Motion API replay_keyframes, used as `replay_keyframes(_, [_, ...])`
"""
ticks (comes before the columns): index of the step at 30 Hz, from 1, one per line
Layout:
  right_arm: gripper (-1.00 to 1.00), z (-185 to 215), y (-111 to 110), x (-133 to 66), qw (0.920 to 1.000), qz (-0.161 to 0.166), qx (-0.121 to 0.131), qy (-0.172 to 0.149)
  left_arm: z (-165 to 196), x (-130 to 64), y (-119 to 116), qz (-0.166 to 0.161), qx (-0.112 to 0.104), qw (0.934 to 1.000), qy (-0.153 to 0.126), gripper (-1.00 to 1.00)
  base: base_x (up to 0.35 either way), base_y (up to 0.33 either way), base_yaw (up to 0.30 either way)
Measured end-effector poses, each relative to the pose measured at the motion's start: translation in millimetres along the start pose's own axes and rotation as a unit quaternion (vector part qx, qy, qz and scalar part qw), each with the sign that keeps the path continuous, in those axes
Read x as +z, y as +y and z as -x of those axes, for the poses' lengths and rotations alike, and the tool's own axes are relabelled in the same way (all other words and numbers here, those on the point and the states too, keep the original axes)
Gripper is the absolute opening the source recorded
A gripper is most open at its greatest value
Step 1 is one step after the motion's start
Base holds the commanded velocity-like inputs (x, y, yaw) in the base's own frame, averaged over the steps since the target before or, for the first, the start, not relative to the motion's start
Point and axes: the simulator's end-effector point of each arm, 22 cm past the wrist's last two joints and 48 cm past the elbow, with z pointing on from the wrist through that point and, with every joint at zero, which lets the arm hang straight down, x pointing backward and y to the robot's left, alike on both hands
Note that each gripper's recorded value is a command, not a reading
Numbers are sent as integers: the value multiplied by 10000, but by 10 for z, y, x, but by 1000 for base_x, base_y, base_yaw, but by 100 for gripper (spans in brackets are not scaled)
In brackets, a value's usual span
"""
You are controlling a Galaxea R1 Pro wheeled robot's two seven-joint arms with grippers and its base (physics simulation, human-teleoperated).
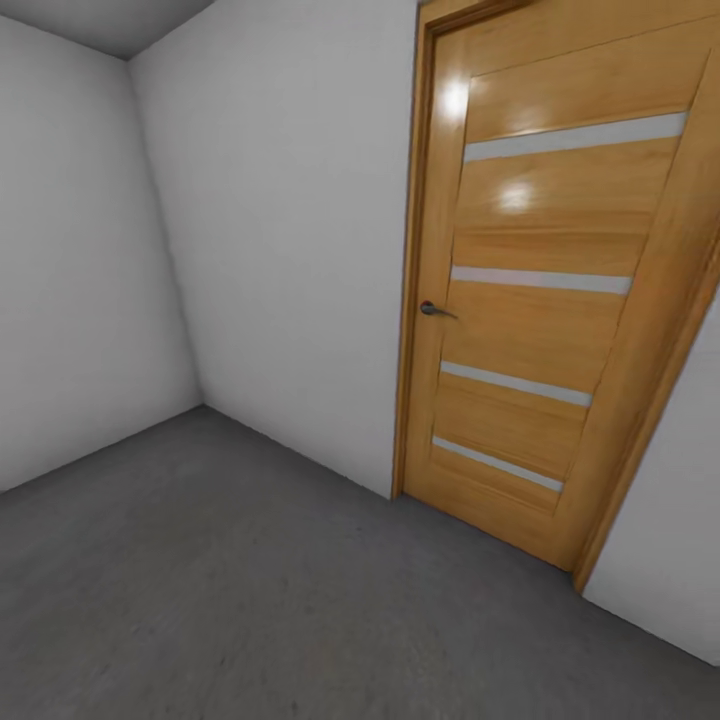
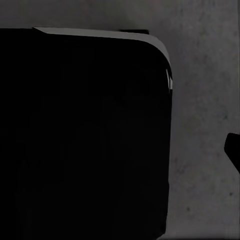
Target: Move the two storage containers from the living room to the garage. In the garage, place one container on the floor and stack the other container on top of it (either order is fine).
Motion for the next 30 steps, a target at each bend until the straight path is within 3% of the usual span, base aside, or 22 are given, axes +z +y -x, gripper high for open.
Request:
replay_keyframes(7, [100,0,-7,0,10000,-4,0,0,1,0,4,3,0,10000,-1,100,7,3,-249])
replay_keyframes(13, [100,-1,-7,-1,10000,-5,1,-1,1,-1,5,3,0,10000,-3,100,167,189,-218])
replay_keyframes(30, [100,0,2,-1,10000,2,-7,-1,1,-1,5,3,-9,10000,-4,100,207,242,-12])
